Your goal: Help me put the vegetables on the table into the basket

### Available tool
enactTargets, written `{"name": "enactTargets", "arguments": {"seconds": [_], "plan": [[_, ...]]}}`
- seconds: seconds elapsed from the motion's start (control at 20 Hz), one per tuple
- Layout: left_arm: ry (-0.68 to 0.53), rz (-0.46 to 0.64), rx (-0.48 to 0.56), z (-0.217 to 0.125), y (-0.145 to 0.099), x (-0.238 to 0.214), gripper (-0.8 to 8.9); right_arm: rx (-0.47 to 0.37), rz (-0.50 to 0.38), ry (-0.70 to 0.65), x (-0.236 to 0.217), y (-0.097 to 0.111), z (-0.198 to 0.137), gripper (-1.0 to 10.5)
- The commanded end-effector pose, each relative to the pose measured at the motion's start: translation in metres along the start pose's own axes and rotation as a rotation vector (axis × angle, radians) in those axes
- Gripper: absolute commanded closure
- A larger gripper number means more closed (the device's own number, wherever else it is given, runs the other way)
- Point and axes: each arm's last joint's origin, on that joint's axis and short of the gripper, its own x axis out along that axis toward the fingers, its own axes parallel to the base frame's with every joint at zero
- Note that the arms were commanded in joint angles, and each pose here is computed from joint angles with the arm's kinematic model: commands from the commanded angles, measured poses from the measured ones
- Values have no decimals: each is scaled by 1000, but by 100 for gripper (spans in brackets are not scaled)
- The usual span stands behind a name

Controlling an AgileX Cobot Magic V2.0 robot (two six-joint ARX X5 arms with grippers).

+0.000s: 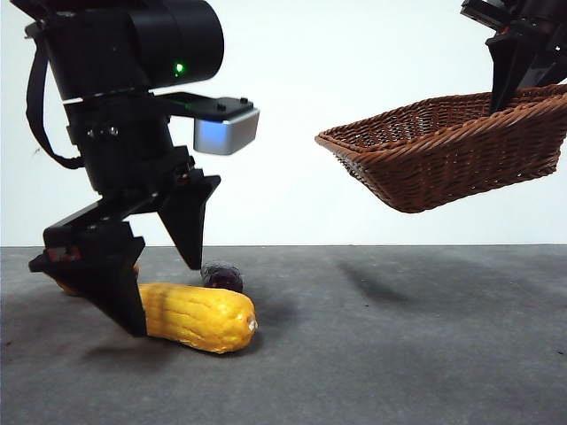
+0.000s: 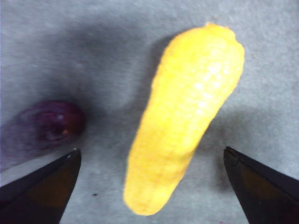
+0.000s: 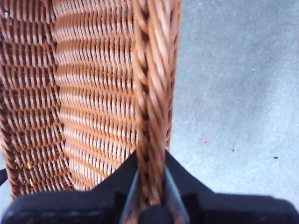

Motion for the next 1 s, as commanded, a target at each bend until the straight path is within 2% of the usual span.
{"name": "enactTargets", "arguments": {"seconds": [0.05,0.5,0.65,0.75,0.9,0.95,1.0], "plan": [[3,-22,15,1,-1,4,353,-14,10,-18,-3,1,0,963],[18,-43,17,1,-2,16,406,-15,10,-18,-3,1,0,963],[12,-30,15,2,-1,16,694,-17,10,-25,-3,1,1,963],[9,-25,16,2,1,15,785,-19,9,-28,-3,1,1,963],[-4,1,-9,6,10,8,818,-19,9,-29,-3,1,1,963],[-14,27,-75,9,17,3,818,-19,9,-29,-3,1,1,963],[-35,50,-191,13,25,-5,818,-19,9,-29,-3,1,1,963]]}}
